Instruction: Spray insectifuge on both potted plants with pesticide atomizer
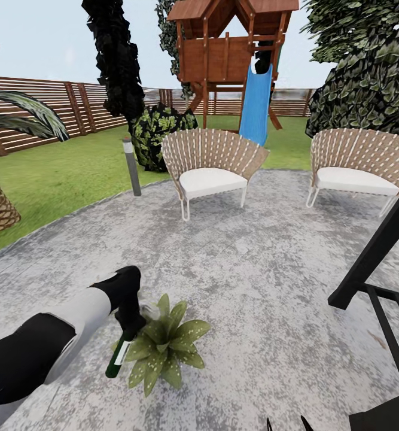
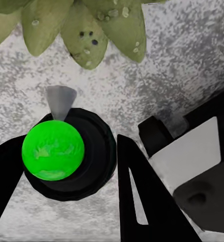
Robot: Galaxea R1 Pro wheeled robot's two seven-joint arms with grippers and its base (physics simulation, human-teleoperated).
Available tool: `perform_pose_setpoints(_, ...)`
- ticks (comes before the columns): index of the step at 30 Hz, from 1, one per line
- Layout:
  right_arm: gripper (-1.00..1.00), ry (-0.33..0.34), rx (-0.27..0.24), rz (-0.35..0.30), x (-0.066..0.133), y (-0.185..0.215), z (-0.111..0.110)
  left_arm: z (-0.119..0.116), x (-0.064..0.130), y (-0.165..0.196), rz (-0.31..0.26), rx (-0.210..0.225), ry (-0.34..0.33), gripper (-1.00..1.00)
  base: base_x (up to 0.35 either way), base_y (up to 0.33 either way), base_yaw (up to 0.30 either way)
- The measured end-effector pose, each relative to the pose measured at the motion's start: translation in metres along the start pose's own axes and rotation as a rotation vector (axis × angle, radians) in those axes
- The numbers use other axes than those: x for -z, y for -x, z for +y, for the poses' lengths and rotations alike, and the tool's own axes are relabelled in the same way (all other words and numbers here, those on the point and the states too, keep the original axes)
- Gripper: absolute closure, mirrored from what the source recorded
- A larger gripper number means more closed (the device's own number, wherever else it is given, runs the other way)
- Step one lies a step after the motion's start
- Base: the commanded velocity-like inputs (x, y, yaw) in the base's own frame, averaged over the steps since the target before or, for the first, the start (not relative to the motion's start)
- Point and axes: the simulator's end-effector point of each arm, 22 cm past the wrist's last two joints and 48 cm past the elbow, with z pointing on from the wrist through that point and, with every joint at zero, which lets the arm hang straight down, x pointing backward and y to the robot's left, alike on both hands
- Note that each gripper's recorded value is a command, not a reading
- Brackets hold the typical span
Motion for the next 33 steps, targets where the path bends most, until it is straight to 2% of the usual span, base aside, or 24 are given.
perform_pose_setpoints(4,-1.00,0.000,0.000,0.001,0.000,0.000,0.000,0.005,-0.020,-0.018,0.033,0.016,0.003,1.00,0.000,0.000,0.000)
perform_pose_setpoints(6,-1.00,0.000,0.004,0.001,0.000,0.000,-0.003,0.024,-0.038,-0.042,0.073,0.038,0.051,1.00,0.000,0.000,0.000)
perform_pose_setpoints(10,-1.00,-0.001,0.009,0.001,0.000,-0.001,-0.005,0.013,-0.059,-0.053,0.096,0.043,0.026,1.00,0.000,0.000,0.000)
perform_pose_setpoints(14,-1.00,-0.001,0.009,0.001,0.000,-0.001,-0.005,0.018,-0.063,-0.061,0.107,0.052,0.030,1.00,0.000,0.000,0.000)
perform_pose_setpoints(18,-1.00,0.000,0.008,0.001,0.000,0.000,-0.005,0.035,-0.065,-0.079,0.123,0.086,0.040,1.00,0.000,0.000,0.000)
perform_pose_setpoints(19,-1.00,0.000,0.008,0.001,0.000,0.000,-0.004,0.037,-0.067,-0.083,0.127,0.092,0.038,1.00,0.000,0.000,0.000)
perform_pose_setpoints(20,-1.00,0.000,0.008,0.001,0.000,-0.001,-0.004,0.038,-0.078,-0.097,0.151,0.104,0.032,1.00,0.000,0.000,0.000)
perform_pose_setpoints(22,-1.00,-0.001,0.007,0.000,0.000,0.000,-0.004,0.042,-0.081,-0.104,0.158,0.112,0.032,1.00,0.000,0.000,0.000)
perform_pose_setpoints(29,-1.00,0.002,0.001,-0.001,0.000,0.000,0.000,0.041,-0.094,-0.112,0.178,0.102,0.062,1.00,0.000,0.019,0.000)
perform_pose_setpoints(33,-1.00,0.002,0.001,-0.001,0.000,0.000,0.000,0.045,-0.096,-0.117,0.182,0.111,0.073,1.00,0.000,0.177,-0.107)
